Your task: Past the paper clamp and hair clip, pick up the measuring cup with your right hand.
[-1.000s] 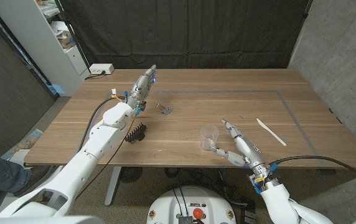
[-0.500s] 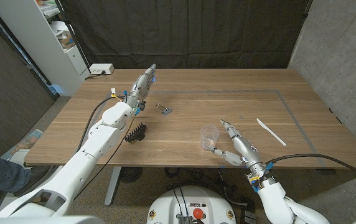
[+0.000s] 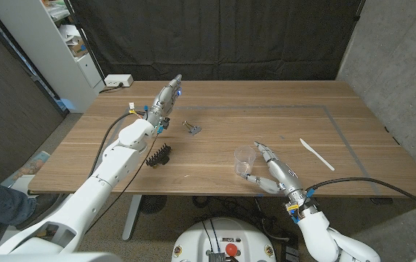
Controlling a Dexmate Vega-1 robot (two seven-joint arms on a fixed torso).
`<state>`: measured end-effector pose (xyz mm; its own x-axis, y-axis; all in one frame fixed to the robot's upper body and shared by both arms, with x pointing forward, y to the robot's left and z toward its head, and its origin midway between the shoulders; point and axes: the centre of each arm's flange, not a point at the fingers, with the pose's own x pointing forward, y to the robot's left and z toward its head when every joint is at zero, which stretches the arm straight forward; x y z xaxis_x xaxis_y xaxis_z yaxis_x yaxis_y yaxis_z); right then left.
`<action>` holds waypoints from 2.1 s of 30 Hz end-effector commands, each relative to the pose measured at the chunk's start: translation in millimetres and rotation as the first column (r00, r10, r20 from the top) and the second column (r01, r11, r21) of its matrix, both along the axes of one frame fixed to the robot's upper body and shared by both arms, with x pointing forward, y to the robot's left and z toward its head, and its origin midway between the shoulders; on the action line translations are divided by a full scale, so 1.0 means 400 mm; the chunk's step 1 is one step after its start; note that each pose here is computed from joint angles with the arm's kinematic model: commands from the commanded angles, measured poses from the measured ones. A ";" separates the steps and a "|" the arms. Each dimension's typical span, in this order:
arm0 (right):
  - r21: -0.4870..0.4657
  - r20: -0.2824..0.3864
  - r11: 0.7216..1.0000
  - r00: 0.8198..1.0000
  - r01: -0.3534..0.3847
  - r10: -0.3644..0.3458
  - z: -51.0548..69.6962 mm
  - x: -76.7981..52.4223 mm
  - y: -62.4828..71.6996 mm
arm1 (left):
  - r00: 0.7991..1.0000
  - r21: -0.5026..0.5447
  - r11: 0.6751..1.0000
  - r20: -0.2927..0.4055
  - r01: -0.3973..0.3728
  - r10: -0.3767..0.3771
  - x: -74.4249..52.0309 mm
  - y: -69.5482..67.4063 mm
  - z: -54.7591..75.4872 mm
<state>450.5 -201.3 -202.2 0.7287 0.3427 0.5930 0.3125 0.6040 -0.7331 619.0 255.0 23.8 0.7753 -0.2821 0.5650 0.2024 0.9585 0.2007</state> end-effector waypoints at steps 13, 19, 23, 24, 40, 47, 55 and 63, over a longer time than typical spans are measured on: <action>0.047 -0.047 0.998 0.998 -0.042 0.044 -0.010 0.082 0.019 | 1.000 0.019 1.000 -0.015 -0.024 0.024 0.002 0.014 0.004; 0.041 -0.049 0.999 0.998 -0.037 0.039 -0.006 0.100 0.027 | 1.000 0.023 1.000 -0.016 -0.021 0.022 0.009 0.013 0.009; 0.039 -0.047 0.999 0.998 -0.032 0.034 -0.003 0.110 0.032 | 1.000 0.025 0.999 -0.020 -0.022 0.022 0.015 0.013 0.011; 0.041 -0.046 0.999 0.998 -0.030 0.032 -0.001 0.112 0.033 | 1.000 0.023 1.000 -0.021 -0.021 0.021 0.017 0.013 0.011; 0.083 -0.040 0.996 0.999 -0.015 0.018 0.033 0.120 0.037 | 0.999 0.012 1.000 -0.036 -0.012 0.012 0.049 0.010 0.012; 0.118 -0.055 0.993 0.998 0.006 0.001 0.032 0.106 0.039 | 0.999 0.005 1.000 -0.040 0.000 0.000 0.059 0.001 0.010; 0.114 -0.081 0.993 0.997 0.014 -0.004 0.023 0.106 0.046 | 0.999 0.006 1.000 -0.041 0.003 -0.003 0.058 -0.004 0.009; 0.115 -0.092 0.993 0.996 0.021 -0.010 0.018 0.111 0.048 | 0.999 -0.004 1.000 -0.039 -0.008 0.008 0.049 -0.001 0.004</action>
